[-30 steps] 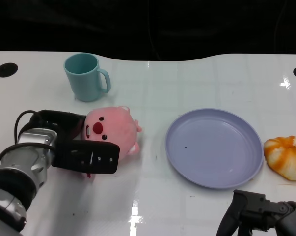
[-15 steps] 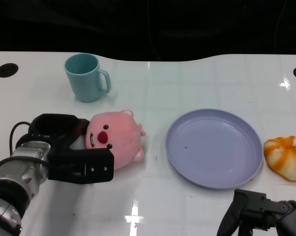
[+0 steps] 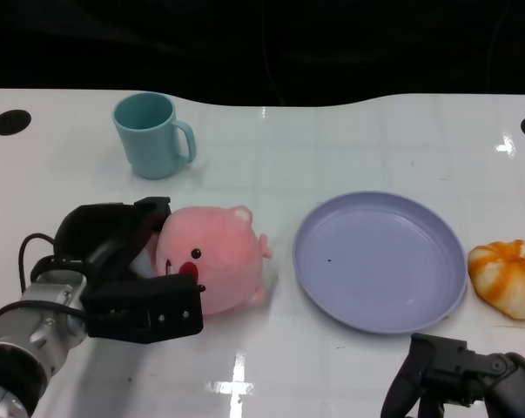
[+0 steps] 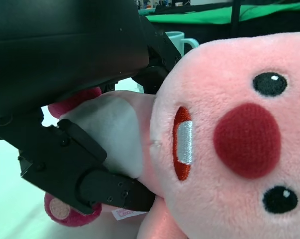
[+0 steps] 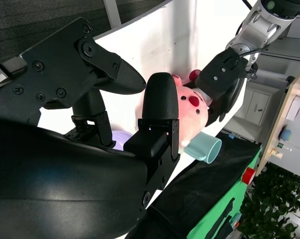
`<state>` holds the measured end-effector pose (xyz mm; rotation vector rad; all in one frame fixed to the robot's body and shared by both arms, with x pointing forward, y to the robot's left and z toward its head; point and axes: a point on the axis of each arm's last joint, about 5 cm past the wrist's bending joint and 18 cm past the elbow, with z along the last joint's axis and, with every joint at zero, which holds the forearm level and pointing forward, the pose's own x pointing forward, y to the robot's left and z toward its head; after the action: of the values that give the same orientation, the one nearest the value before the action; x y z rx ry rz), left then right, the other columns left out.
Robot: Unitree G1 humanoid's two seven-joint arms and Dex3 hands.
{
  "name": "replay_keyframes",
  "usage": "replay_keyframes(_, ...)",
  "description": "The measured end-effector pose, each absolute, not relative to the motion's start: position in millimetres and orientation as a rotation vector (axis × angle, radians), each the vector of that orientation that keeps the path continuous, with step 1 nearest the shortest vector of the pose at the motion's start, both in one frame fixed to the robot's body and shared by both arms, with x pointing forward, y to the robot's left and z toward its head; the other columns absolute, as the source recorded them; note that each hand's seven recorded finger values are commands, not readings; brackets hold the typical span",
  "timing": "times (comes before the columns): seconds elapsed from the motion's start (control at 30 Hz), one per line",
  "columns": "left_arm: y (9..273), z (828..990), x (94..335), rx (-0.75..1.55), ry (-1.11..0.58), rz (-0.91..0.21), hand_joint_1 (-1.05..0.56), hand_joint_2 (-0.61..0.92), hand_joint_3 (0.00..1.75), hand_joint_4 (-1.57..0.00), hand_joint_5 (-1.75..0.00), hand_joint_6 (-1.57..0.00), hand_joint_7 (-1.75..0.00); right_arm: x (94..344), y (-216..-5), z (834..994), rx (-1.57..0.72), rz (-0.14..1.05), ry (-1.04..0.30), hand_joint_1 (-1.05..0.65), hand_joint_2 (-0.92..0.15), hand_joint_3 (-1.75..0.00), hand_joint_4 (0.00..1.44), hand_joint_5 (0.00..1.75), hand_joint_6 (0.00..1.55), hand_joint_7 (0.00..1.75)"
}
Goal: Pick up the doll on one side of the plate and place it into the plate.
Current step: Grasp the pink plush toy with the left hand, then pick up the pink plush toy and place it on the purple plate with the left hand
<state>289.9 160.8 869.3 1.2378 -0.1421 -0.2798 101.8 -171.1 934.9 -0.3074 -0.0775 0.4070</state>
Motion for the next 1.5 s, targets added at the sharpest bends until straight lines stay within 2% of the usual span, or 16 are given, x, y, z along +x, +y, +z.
replay_keyframes(0.1, 160, 877.9, 293, 1.162, -0.164, -0.239, -0.14, 0.42, 1.17, -0.94, -1.75, -0.73, -1.75, 104, -171, 932.7, -0.306, 0.408, -0.071, -0.08, -0.5, -1.14, 0.68, 1.66, 0.61, 1.33)
replay_keyframes(0.23, 157, 890.0, 298, 1.09, -0.179, -0.222, -0.16, 0.41, 1.25, -0.93, -1.75, -0.75, -1.75, 106, -171, 932.0, -0.306, 0.409, -0.073, -0.07, -0.51, -1.14, 0.68, 1.66, 0.61, 1.32)
replay_keyframes(0.53, 147, 908.8, 298, 1.024, -0.231, -0.238, -0.16, 0.38, 1.26, -0.95, -1.75, -0.76, -1.75, 105, -171, 930.0, -0.301, 0.41, -0.069, -0.06, -0.51, -1.14, 0.68, 1.66, 0.62, 1.31)
replay_keyframes(0.8, 115, 920.1, 296, 0.953, -0.314, -0.282, -0.2, 0.37, 1.27, -0.97, -1.75, -0.77, -1.75, 103, -171, 929.4, -0.295, 0.41, -0.068, -0.08, -0.53, -1.11, 0.66, 1.66, 0.62, 1.31)
replay_keyframes(0.87, 106, 921.3, 296, 0.936, -0.325, -0.303, -0.2, 0.33, 1.36, -0.98, -1.75, -0.78, -1.75, 103, -171, 929.3, -0.294, 0.41, -0.068, -0.07, -0.54, -1.1, 0.66, 1.66, 0.62, 1.31)
replay_keyframes(0.97, 92, 924.0, 296, 0.923, -0.349, -0.325, -0.21, 0.31, 1.39, -0.98, -1.75, -0.78, -1.75, 103, -171, 929.2, -0.294, 0.41, -0.066, -0.08, -0.54, -1.09, 0.65, 1.66, 0.61, 1.31)
replay_keyframes(1.37, 42, 943.9, 299, 0.924, -0.389, -0.425, -0.2, 0.35, 1.24, -0.97, -1.75, -0.75, -1.75, 101, -168, 931.4, -0.307, 0.416, -0.077, -0.1, -0.52, -1.11, 0.68, 1.65, 0.62, 1.32)
replay_keyframes(1.5, 29, 943.1, 298, 0.93, -0.373, -0.466, -0.18, 0.35, 1.17, -0.96, -1.75, -0.74, -1.75, 100, -165, 932.1, -0.298, 0.422, -0.082, -0.1, -0.52, -1.11, 0.68, 1.65, 0.62, 1.32)
